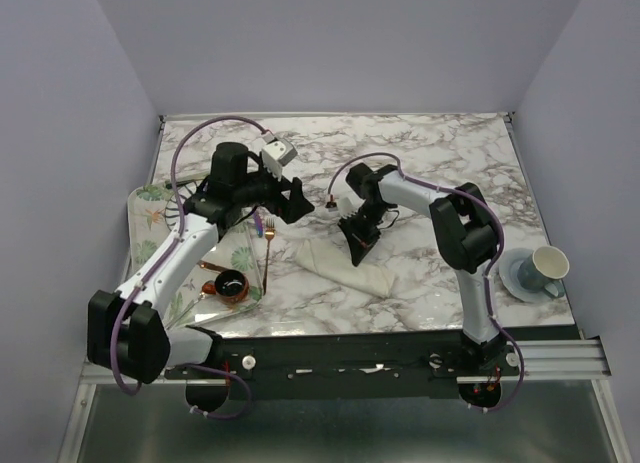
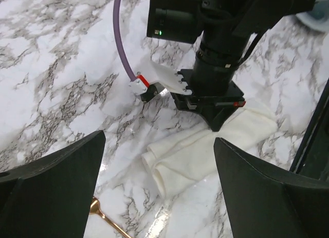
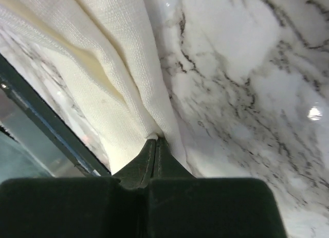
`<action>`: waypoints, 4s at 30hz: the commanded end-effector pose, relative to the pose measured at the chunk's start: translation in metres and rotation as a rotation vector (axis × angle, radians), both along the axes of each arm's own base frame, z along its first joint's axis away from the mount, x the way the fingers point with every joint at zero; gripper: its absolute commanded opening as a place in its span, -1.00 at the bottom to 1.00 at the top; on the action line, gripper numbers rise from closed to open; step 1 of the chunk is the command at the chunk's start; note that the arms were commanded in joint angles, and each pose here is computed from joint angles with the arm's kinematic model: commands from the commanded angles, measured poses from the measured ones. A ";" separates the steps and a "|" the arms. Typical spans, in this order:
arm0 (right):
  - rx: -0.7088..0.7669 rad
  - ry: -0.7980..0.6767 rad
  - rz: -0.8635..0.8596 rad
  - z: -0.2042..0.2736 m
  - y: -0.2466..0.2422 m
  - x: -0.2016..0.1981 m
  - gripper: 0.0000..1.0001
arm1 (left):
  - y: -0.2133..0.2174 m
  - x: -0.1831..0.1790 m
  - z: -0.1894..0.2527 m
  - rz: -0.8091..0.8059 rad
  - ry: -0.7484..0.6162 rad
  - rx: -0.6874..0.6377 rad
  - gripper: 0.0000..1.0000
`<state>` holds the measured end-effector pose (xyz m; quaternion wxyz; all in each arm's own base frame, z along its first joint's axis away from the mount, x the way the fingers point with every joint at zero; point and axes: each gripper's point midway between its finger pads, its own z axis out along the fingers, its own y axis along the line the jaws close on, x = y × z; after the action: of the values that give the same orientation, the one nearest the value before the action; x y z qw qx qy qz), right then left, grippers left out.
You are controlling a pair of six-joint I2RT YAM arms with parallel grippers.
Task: Fold the napkin into a case and place the utensils inside
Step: Stuff the top corner of the smaller-rectangle-folded napkin into the folded napkin.
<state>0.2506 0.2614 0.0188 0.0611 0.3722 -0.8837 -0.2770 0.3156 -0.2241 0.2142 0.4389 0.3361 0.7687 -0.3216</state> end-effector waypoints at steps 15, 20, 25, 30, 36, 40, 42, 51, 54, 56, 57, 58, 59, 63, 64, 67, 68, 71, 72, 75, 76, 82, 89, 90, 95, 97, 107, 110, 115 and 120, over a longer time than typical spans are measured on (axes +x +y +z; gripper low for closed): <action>-0.112 -0.315 0.197 -0.016 -0.016 0.068 -0.99 | -0.043 -0.016 -0.039 0.049 0.567 -0.541 -0.59; -0.123 -0.330 0.219 -0.019 -0.019 0.070 -0.99 | -0.070 -0.002 -0.085 0.081 0.712 -0.536 -0.76; -0.123 -0.350 0.230 -0.018 -0.019 0.073 -0.99 | -0.086 0.007 -0.116 0.133 0.798 -0.492 -0.89; -0.107 -0.359 0.231 -0.016 -0.017 0.074 -0.99 | -0.091 0.014 -0.145 0.200 0.842 -0.437 -1.00; -0.116 -0.413 0.257 -0.014 -0.019 0.082 -0.99 | -0.091 0.012 -0.155 0.220 0.874 -0.461 -1.00; -0.131 -0.455 0.310 -0.018 -0.024 0.089 -0.99 | -0.095 0.009 -0.130 0.161 0.840 -0.542 -1.00; -0.131 -0.476 0.322 -0.017 -0.023 0.094 -0.99 | -0.095 0.006 -0.130 0.159 0.847 -0.542 -1.00; -0.114 -0.546 0.382 -0.012 -0.018 0.109 -0.99 | -0.092 0.004 -0.167 0.263 0.921 -0.441 -1.00; -0.091 -0.601 0.379 0.001 -0.013 0.116 -0.99 | -0.083 0.007 -0.197 0.371 0.971 -0.369 -1.00; -0.093 -0.642 0.348 0.014 -0.010 0.124 -0.86 | -0.075 0.003 -0.217 0.426 1.026 -0.327 -1.00; -0.098 -0.666 0.329 0.023 -0.009 0.128 -0.79 | -0.073 0.004 -0.222 0.443 1.036 -0.323 -1.00; -0.099 -0.701 0.302 0.039 -0.008 0.134 -0.72 | -0.070 0.001 -0.230 0.464 1.058 -0.306 -1.00; -0.118 -0.731 0.259 0.053 -0.009 0.140 -0.57 | -0.068 0.002 -0.232 0.471 1.063 -0.306 -1.00; -0.122 -0.769 0.187 0.087 -0.016 0.136 -0.40 | -0.070 0.004 -0.232 0.460 1.051 -0.301 -1.00; -0.129 -0.764 0.180 0.089 -0.019 0.132 -0.41 | -0.069 0.004 -0.232 0.461 1.051 -0.298 -1.00; -0.179 -0.722 0.172 0.082 -0.034 0.116 -0.47 | -0.068 0.003 -0.232 0.457 1.048 -0.289 -1.00; -0.199 -0.725 0.163 0.079 -0.039 0.113 -0.55 | -0.069 0.003 -0.232 0.452 1.045 -0.288 -1.00; -0.220 -0.680 0.167 0.062 -0.048 0.098 -0.65 | -0.069 0.003 -0.230 0.445 1.037 -0.286 -1.00; -0.220 -0.677 0.163 0.061 -0.049 0.097 -0.67 | -0.069 0.004 -0.230 0.440 1.030 -0.286 -1.00; -0.243 -0.665 0.164 0.048 -0.053 0.093 -0.71 | -0.069 0.004 -0.230 0.439 1.033 -0.285 -1.00; -0.256 -0.658 0.166 0.041 -0.056 0.091 -0.72 | -0.069 0.002 -0.230 0.438 1.034 -0.281 -1.00; -0.378 -0.669 0.187 0.008 -0.076 0.099 -0.76 | -0.065 0.004 -0.233 0.445 1.032 -0.268 -1.00; -0.444 -0.708 0.225 -0.010 -0.083 0.100 -0.77 | -0.058 0.006 -0.235 0.446 1.025 -0.253 -1.00; -0.447 -0.711 0.232 -0.010 -0.083 0.099 -0.77 | -0.058 0.006 -0.235 0.440 1.018 -0.246 -1.00; -0.421 -0.745 0.201 0.015 -0.073 0.102 -0.77 | -0.058 0.008 -0.236 0.433 1.016 -0.235 -1.00; -0.390 -0.777 0.173 0.039 -0.066 0.108 -0.76 | -0.057 0.009 -0.236 0.431 1.013 -0.229 -1.00; -0.209 -0.675 0.130 0.072 -0.035 0.088 -0.71 | -0.058 0.013 -0.236 0.425 1.006 -0.215 -1.00; -0.211 -0.658 0.156 0.057 -0.035 0.084 -0.71 | -0.058 0.012 -0.236 0.423 1.007 -0.207 -1.00; -0.289 -0.654 0.198 0.014 -0.049 0.087 -0.72 | -0.056 0.010 -0.239 0.418 1.007 -0.190 -1.00; -0.384 -0.672 0.218 -0.012 -0.064 0.092 -0.74 | -0.049 0.010 -0.241 0.418 1.001 -0.165 -1.00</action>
<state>0.3372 0.2076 0.0311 -0.1421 0.5069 -0.8502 -0.0004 0.3391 -0.3057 0.0291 0.1320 -0.0259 0.8612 -0.4902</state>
